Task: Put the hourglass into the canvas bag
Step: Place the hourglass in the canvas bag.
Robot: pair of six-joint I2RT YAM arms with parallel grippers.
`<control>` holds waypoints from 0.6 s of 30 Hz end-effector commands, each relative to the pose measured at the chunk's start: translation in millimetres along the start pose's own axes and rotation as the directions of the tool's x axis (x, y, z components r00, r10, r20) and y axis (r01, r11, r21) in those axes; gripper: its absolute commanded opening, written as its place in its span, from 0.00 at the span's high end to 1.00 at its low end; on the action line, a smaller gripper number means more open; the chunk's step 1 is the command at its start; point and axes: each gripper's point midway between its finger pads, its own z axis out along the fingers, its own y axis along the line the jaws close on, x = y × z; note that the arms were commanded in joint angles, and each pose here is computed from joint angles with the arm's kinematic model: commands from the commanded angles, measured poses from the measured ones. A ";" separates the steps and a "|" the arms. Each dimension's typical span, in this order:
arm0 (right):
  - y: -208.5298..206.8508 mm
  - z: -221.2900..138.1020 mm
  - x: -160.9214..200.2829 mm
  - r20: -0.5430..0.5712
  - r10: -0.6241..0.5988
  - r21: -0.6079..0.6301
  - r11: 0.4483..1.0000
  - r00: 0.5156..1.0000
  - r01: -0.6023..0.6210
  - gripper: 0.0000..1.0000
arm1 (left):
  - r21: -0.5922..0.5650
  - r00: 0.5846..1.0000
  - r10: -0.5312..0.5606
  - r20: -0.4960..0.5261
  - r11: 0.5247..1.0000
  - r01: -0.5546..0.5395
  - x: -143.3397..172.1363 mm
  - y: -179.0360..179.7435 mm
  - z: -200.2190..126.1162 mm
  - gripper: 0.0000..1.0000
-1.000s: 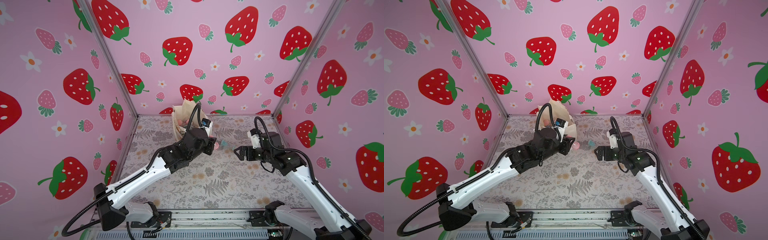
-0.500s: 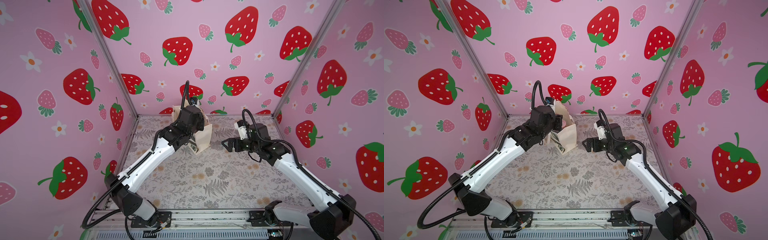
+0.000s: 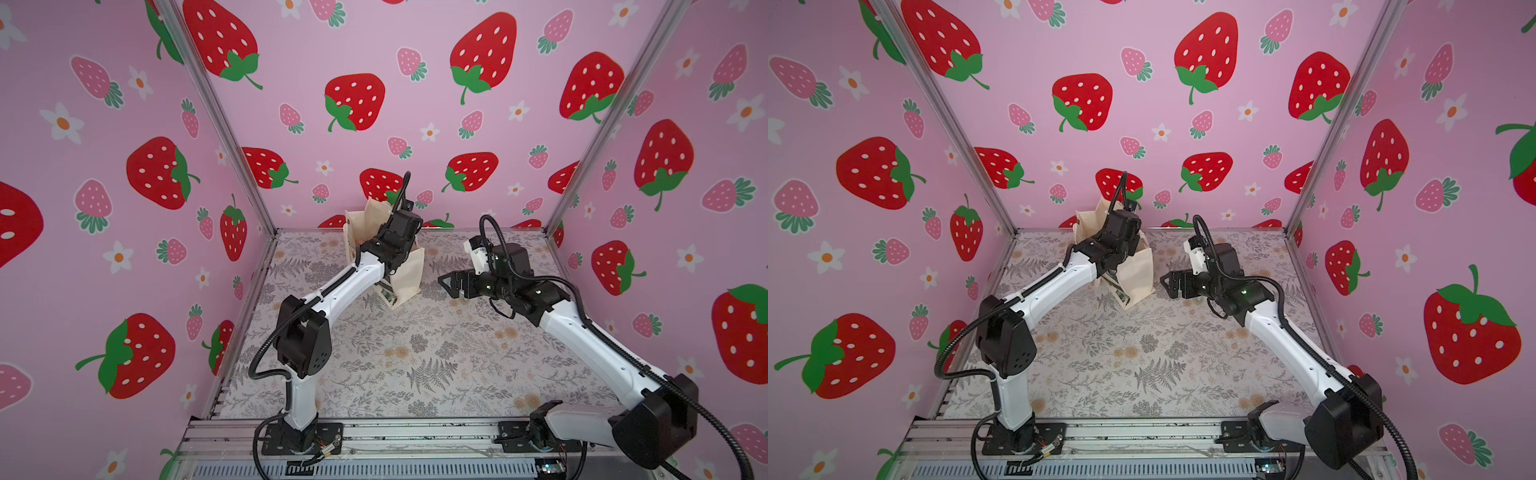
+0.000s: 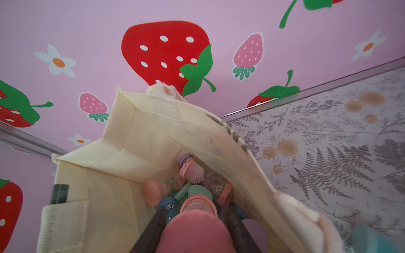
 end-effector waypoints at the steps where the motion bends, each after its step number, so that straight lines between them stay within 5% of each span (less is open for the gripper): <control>1: 4.1 4.5 -3.3 0.017 -0.008 -0.024 1.000 1.000 0.008 0.01 | -0.071 0.998 0.001 0.059 0.997 0.003 -25.5 25.0 4.3 0.81; 11: 3.3 11.7 -3.1 0.009 0.000 -0.034 0.999 1.000 0.000 0.01 | 0.103 0.990 -0.054 -0.127 0.992 0.067 27.4 -6.7 35.4 0.76; 18: 2.9 11.6 -6.3 0.014 -0.002 -0.034 0.999 1.000 0.003 0.01 | 0.198 0.967 -0.066 -0.247 0.973 0.117 50.5 -24.4 25.8 0.59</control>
